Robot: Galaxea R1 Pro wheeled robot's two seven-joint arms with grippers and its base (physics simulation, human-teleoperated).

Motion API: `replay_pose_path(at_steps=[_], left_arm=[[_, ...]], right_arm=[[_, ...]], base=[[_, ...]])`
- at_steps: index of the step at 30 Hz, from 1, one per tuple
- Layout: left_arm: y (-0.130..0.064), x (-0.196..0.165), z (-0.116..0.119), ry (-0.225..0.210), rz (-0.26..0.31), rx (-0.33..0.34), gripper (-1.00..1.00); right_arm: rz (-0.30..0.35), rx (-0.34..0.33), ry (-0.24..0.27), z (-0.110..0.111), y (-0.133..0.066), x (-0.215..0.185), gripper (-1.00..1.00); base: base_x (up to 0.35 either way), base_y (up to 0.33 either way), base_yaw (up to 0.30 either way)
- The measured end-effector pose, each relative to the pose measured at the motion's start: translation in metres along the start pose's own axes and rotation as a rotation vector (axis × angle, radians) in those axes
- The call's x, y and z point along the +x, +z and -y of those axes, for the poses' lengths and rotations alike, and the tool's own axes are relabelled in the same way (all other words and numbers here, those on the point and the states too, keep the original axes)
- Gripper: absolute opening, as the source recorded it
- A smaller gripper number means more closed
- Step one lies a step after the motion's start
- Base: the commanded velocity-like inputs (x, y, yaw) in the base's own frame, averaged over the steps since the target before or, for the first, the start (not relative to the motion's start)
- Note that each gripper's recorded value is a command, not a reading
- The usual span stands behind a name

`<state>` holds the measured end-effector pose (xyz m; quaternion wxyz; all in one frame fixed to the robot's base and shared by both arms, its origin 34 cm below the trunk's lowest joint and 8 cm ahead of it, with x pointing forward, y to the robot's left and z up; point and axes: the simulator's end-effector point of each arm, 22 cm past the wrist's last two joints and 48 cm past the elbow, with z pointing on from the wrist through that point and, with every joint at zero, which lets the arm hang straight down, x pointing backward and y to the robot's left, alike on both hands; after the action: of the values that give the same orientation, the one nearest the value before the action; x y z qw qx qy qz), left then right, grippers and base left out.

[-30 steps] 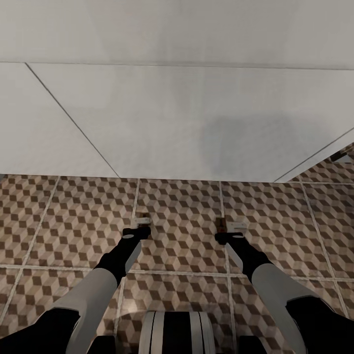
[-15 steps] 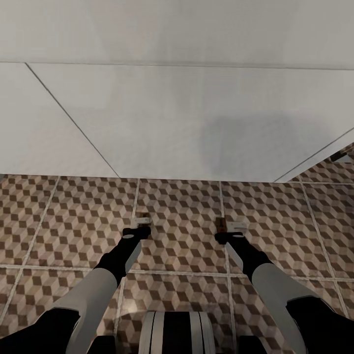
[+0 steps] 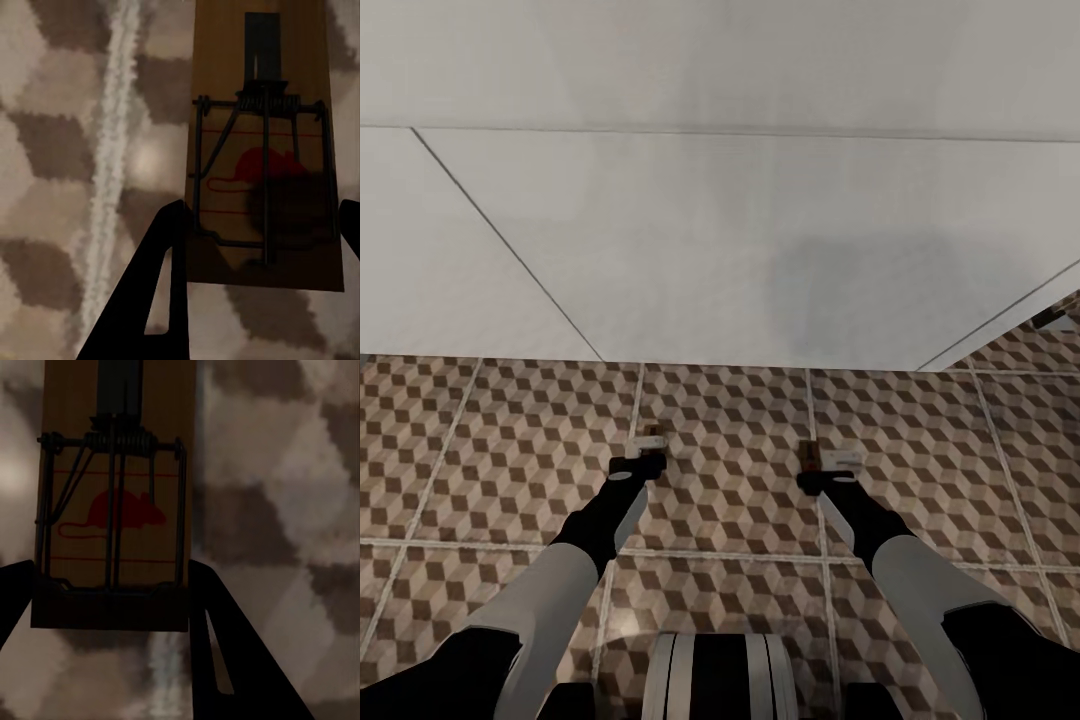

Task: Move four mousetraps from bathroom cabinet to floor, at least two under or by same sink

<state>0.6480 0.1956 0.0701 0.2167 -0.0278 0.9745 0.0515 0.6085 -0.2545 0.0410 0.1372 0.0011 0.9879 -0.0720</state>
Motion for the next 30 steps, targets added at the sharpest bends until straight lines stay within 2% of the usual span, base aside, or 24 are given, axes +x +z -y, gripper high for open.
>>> replay_pose_path(at_steps=[5, 11, 14, 26, 30], left_arm=[[0.000, -0.001, 0.000, 0.001, 0.003, 0.001, -1.00], [0.000, -0.001, 0.001, 0.003, 0.004, 0.002, -1.00], [0.000, -0.001, 0.000, 0.004, 0.004, 0.002, -1.00], [0.000, -0.001, 0.000, 0.005, 0.004, 0.001, -1.00], [0.000, -0.001, 0.000, 0.006, 0.004, 0.001, -1.00]], right_arm=[[0.014, 0.004, 0.001, 0.000, 0.000, -0.004, -1.00], [0.107, 0.017, 0.022, 0.003, -0.004, -0.030, -1.00], [0.124, 0.036, 0.029, 0.006, -0.005, -0.036, -1.00], [0.172, 0.054, 0.046, 0.011, -0.007, -0.047, -1.00], [0.174, 0.053, 0.046, 0.010, -0.007, -0.047, -1.00]], base=[[0.000, 0.000, 0.000], [0.000, 0.000, 0.000], [0.000, 0.000, 0.000], [0.004, 0.000, 0.000], [0.168, 0.000, 0.000]])
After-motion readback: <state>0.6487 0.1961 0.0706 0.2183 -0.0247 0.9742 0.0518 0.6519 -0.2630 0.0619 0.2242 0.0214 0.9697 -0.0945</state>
